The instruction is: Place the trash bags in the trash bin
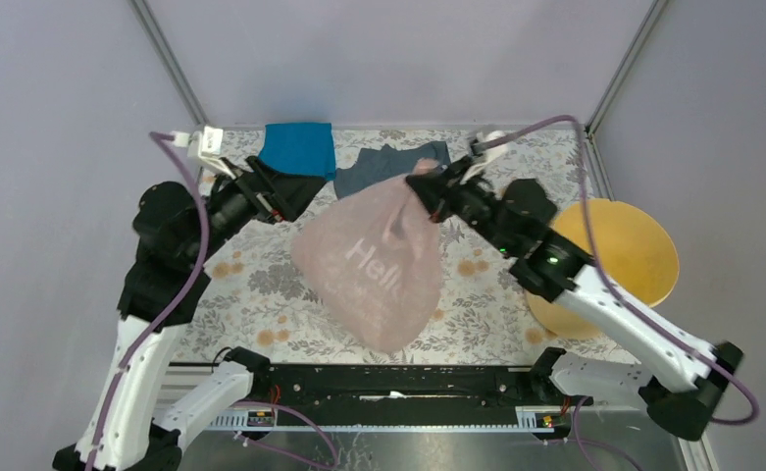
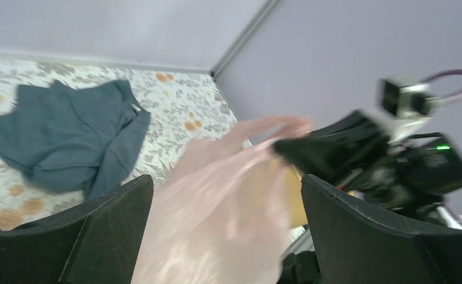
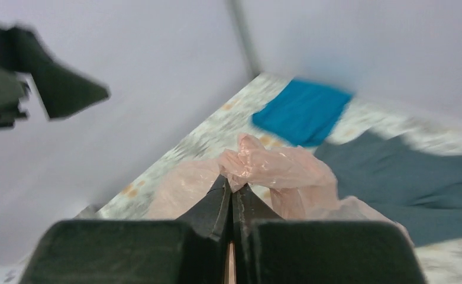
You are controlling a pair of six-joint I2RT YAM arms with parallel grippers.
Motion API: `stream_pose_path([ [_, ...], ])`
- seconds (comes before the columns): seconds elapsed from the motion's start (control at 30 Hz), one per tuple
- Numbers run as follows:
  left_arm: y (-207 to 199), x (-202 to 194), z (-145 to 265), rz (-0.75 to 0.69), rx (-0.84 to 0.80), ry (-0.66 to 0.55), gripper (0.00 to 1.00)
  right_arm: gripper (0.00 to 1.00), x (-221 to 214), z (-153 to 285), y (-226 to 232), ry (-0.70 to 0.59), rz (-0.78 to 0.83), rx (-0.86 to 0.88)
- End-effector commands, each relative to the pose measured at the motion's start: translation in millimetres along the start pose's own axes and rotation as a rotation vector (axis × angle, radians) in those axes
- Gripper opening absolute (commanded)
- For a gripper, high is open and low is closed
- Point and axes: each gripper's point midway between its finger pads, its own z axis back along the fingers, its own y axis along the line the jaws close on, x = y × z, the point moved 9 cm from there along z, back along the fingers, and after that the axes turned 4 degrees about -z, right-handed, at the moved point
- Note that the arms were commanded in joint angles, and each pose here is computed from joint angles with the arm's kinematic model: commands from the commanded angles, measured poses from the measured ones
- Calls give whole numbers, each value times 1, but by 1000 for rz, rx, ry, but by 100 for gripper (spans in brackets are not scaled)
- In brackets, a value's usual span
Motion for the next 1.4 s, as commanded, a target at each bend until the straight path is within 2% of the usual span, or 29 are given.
stream_pose_path([
  [0.0, 14, -3, 10, -81, 136, -29, 99, 0, 92, 73, 4, -222, 251, -253],
  [0.2, 16, -20, -11, -9, 5, 78, 99, 0, 173, 165, 6, -408, 448, -567],
  [0.37, 13, -30, -33, 92, -172, 144, 99, 0, 219, 232, 16, -544, 483, -703],
  [0.57, 5, -64, -70, 182, -261, 221, 99, 0, 215, 286, 8, -566, 528, -820],
  [0.8, -50, -123, -123, 207, -337, 336, 99, 0, 203, 326, -11, -523, 627, -1096],
  [0.93, -84, -158, -150, 233, -402, 406, 99, 0, 198, 349, -16, -529, 613, -1242],
  [1.17, -117, -203, -206, 299, -471, 470, 92, 0, 203, 399, -12, -627, 541, -1238],
  [1.37, -129, -229, -239, 390, -529, 486, 89, 0, 200, 406, -13, -636, 533, -1197],
])
